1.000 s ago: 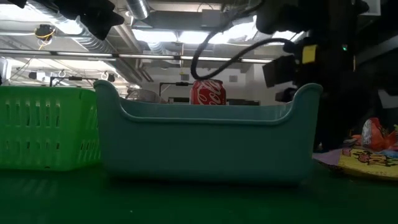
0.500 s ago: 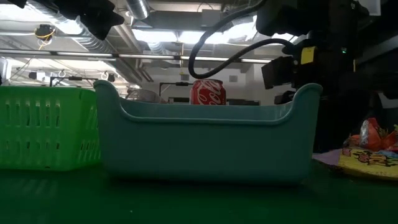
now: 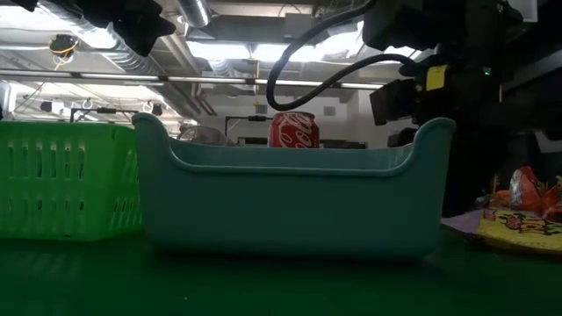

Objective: Sort candy
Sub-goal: Put the blue candy into the green bin

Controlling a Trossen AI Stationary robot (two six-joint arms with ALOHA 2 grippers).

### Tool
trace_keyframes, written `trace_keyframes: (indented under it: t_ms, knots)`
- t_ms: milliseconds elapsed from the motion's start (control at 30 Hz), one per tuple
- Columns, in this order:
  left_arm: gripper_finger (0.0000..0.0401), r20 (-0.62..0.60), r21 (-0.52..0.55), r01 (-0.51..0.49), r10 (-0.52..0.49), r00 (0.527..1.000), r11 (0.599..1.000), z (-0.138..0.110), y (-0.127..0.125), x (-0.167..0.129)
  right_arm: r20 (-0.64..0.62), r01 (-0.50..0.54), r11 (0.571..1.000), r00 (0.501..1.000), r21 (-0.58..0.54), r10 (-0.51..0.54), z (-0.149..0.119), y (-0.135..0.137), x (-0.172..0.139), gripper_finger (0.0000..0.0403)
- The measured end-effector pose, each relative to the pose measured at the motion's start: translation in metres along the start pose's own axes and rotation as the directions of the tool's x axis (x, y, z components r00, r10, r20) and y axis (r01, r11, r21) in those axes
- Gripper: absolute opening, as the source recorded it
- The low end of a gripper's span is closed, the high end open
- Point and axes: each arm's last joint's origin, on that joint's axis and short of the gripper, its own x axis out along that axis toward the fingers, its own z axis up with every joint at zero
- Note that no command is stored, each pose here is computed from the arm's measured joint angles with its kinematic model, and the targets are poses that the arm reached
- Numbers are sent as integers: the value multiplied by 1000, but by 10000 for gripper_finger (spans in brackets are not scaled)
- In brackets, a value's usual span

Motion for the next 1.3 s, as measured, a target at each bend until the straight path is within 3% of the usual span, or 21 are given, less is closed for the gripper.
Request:
trace_keyframes:
  t_ms: [333, 767, 1133, 1300]
  knots:
    - [144, 0, 0, 0, 0, 1000, 1000, 0, 0, 0, -8, -16, 999, 1000, 35, 17, -2, 0, -3, 9]
    - [143, 35, -2, 3, -3, 999, 1000, 3, 0, 1, 22, 3, 994, 1000, 110, -5, -18, -6, -49, 4]
    - [143, 145, -6, 12, -11, 989, 1000, 13, -4, 36, 195, 40, 990, 979, 132, -65, -21, -10, -84, 2]
    - [143, 158, -7, 14, -12, 987, 1000, 10, -5, 56, 358, 49, 987, 928, 154, -102, -16, -12, -103, 2]
